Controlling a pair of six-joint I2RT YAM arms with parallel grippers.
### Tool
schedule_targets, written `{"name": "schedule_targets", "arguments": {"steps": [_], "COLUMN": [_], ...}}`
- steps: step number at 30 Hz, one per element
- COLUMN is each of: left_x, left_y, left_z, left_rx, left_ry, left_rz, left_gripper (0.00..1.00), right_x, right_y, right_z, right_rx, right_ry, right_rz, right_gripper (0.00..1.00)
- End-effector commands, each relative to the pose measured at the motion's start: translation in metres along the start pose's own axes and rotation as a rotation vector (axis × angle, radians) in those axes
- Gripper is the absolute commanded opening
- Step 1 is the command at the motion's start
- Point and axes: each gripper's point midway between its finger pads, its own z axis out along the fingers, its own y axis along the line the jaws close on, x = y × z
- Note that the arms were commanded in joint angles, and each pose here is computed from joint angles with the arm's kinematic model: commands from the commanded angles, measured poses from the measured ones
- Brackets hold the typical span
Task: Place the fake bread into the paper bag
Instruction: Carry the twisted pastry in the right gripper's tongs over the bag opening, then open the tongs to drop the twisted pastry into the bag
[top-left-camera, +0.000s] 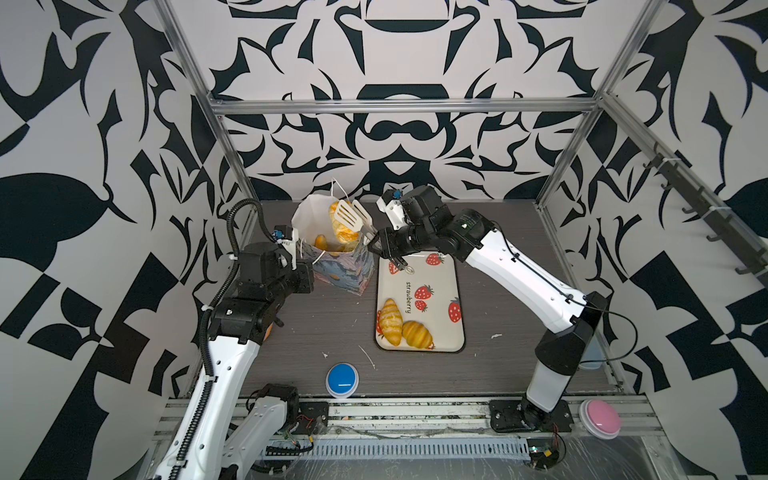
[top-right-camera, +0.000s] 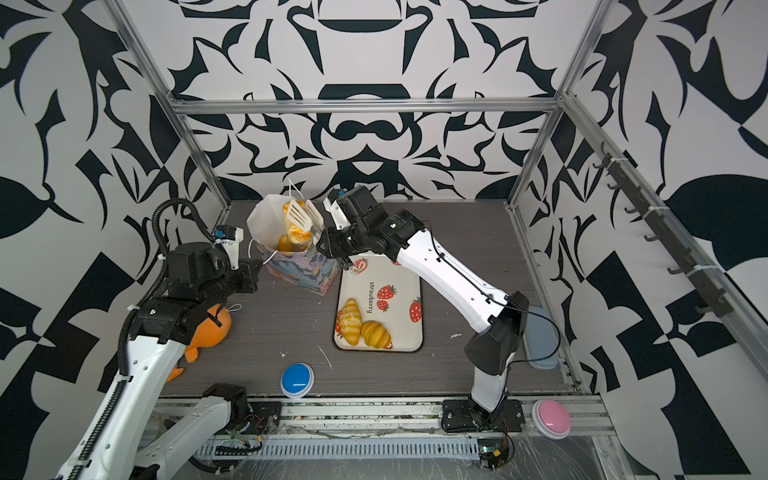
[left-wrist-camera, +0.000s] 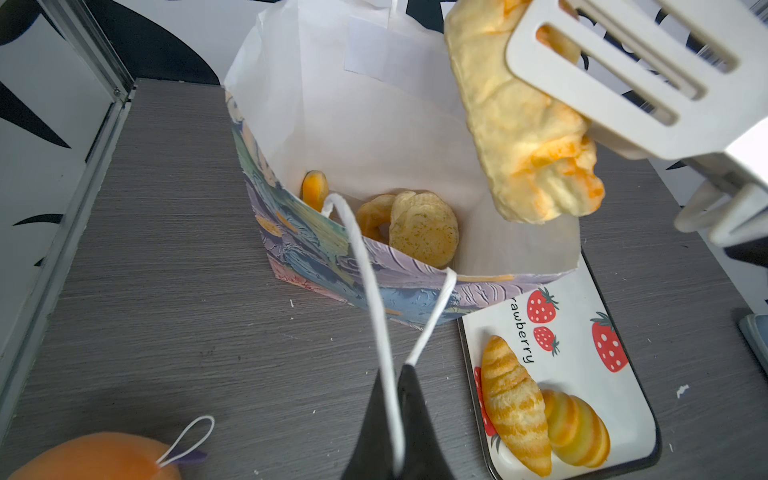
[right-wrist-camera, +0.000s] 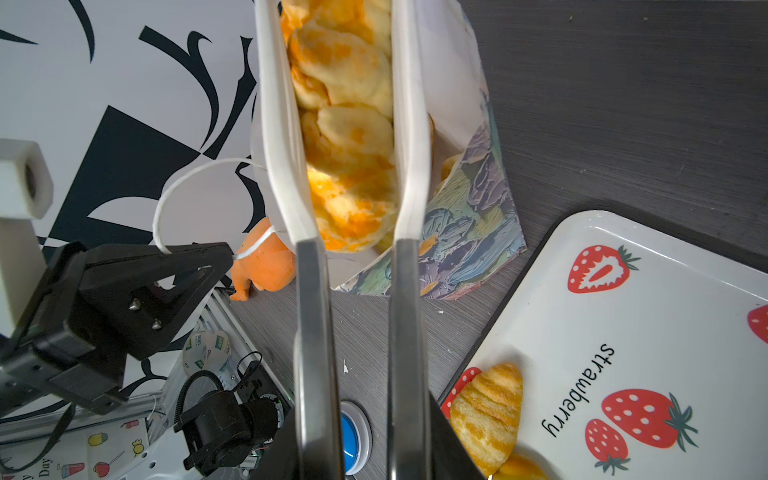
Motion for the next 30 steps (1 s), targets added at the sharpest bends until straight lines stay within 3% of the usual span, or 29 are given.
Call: {"name": "schedule_targets", "arguments": {"steps": [1, 21, 30], "left_x": [0.010, 0.009, 0.010], "left_y": [0.000, 0.000, 0.000], "left_z": [0.001, 0.001, 0.001], "left_rx": [0.003, 0.003, 0.004], "left_ry": [0.025, 0.024, 0.024], "left_rz": [-0.002, -0.002, -0.002], "left_gripper": [0.05, 0.05, 0.05], "right_x": [-0.029, -0.024, -0.026], "right_y": [0.030, 0.024, 0.024], "right_z": [-0.025, -0.014, -0.016], "right_rx": [-0.088, -0.074, -0.074], "right_ry": [-0.116, -0.095, -0.101], "right_rz": [-0.039, -0.032, -0.032], "right_gripper": [0.37, 0.41, 0.49]}}
